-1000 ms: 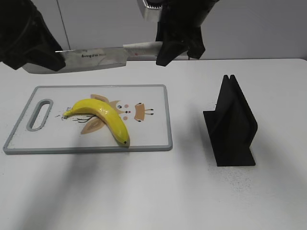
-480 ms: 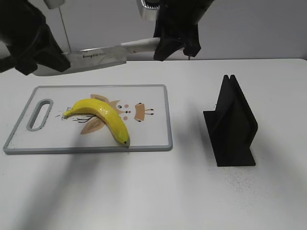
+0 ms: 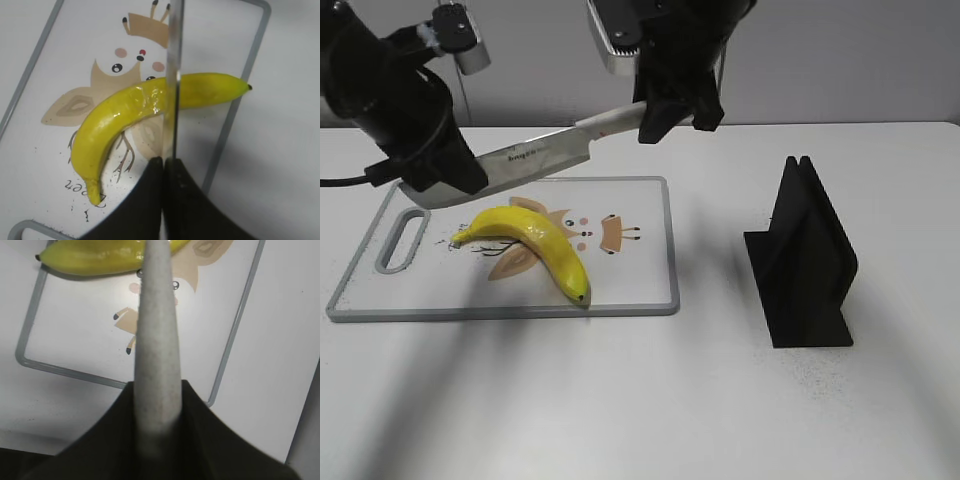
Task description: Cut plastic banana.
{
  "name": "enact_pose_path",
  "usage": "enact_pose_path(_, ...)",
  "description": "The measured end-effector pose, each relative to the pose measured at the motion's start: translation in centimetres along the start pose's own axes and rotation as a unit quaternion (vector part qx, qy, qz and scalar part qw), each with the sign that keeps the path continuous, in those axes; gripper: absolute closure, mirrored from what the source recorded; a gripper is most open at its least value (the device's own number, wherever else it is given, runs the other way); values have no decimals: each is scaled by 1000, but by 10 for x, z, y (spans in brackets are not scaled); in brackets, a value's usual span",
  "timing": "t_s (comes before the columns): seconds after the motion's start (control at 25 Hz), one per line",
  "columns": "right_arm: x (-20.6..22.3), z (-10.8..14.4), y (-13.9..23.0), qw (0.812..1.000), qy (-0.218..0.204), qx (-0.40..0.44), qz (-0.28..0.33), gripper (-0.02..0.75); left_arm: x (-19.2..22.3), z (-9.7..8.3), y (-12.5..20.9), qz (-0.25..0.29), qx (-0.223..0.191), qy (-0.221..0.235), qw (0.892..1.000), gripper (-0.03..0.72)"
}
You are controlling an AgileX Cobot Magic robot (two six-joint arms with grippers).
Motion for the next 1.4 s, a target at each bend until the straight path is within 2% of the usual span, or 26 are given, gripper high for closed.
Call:
enact_pose_path(0.36, 26, -5, 13, 1000, -16, 9, 11, 574, 25, 9, 9, 7, -21, -3, 1000, 683)
enact_pose_path(0.44, 45, -4, 21, 999, -30, 15, 19, 574, 40, 11, 15, 11, -32, 9, 999, 681)
enact_pose_path(0.6, 92, 4, 39, 996, -71, 27, 39, 575, 91, 8, 35, 24, -69, 62, 995, 677)
enact_pose_path(0.68, 98, 4, 43, 996, -75, 32, 41, 575, 99, 10, 37, 21, -79, 71, 994, 674)
enact_pose_path(1.04, 96, -2, 41, 997, -66, 28, 38, 573, 100, 11, 36, 20, -79, 68, 994, 674)
enact_pose_path(1.2, 88, -11, 34, 998, -41, 20, 33, 568, 92, 15, 35, 26, -66, 41, 997, 680)
enact_pose_path(1.4, 63, -18, 22, 1000, -15, 16, 21, 568, 57, 19, 24, 27, -32, -2, 999, 685)
Point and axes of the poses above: a point on each arm's last joint axis where the gripper is mounted, x pointing out along that axis toward the gripper, z along the wrist's bending axis when the last joint is at zero, y = z × x, the point moved 3 cm from there along x, pointing out along that axis toward the gripper, and after that the axes turned 8 degrees about x, right-handed, at the moved point
